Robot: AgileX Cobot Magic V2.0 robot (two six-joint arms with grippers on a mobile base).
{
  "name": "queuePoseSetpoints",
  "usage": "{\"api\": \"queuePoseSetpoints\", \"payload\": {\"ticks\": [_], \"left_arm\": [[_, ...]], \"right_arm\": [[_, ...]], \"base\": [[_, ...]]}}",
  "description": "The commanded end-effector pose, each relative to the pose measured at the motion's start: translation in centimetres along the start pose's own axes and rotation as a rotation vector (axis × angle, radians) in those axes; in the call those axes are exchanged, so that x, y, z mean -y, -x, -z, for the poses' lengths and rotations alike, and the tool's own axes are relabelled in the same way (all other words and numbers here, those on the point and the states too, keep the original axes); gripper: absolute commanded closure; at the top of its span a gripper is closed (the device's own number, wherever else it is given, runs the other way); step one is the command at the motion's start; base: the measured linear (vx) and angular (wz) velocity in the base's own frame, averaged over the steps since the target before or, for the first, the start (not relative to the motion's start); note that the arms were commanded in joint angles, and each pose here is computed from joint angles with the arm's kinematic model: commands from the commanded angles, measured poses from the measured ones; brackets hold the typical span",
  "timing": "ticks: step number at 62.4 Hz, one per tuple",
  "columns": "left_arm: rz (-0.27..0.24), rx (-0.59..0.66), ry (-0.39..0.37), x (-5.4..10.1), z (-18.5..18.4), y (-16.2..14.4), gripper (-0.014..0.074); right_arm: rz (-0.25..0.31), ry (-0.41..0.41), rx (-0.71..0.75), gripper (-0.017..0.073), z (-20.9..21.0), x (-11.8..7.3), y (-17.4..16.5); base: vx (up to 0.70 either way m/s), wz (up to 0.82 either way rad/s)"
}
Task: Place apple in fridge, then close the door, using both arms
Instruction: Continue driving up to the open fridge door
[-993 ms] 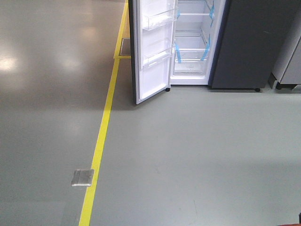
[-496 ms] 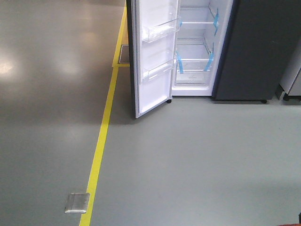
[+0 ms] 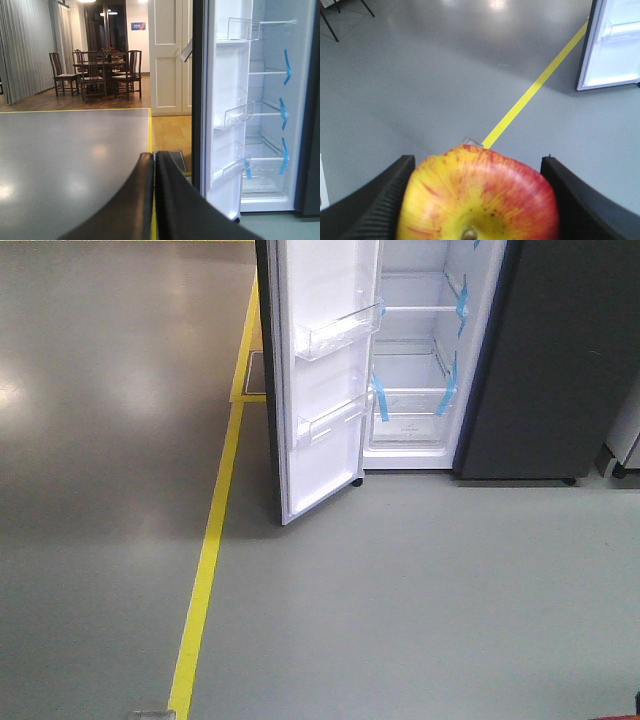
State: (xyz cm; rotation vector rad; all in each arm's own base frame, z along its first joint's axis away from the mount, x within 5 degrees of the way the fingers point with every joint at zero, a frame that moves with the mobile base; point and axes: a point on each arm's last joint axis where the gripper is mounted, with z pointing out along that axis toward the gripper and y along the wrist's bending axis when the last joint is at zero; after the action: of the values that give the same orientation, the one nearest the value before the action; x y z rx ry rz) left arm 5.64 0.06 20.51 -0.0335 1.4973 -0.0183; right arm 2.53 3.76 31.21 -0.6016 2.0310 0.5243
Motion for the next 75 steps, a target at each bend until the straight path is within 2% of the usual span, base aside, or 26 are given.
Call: {"api": "queuePoseSetpoints", "payload": {"ticks": [1, 75], "left_arm": [[0.020, 0.070, -0.004, 0.01, 0.09, 0.05, 0.0600], [0.020, 0.070, -0.004, 0.01, 0.09, 0.05, 0.0600]], "right_arm": [[-0.002, 0.001, 0.091, 0.0166, 0.38, -0.09, 1.34], [-0.002, 0.001, 0.091, 0.0166, 0.38, -0.09, 1.35]], "base": [[0.29, -0.04], [0.21, 0.00]]}}
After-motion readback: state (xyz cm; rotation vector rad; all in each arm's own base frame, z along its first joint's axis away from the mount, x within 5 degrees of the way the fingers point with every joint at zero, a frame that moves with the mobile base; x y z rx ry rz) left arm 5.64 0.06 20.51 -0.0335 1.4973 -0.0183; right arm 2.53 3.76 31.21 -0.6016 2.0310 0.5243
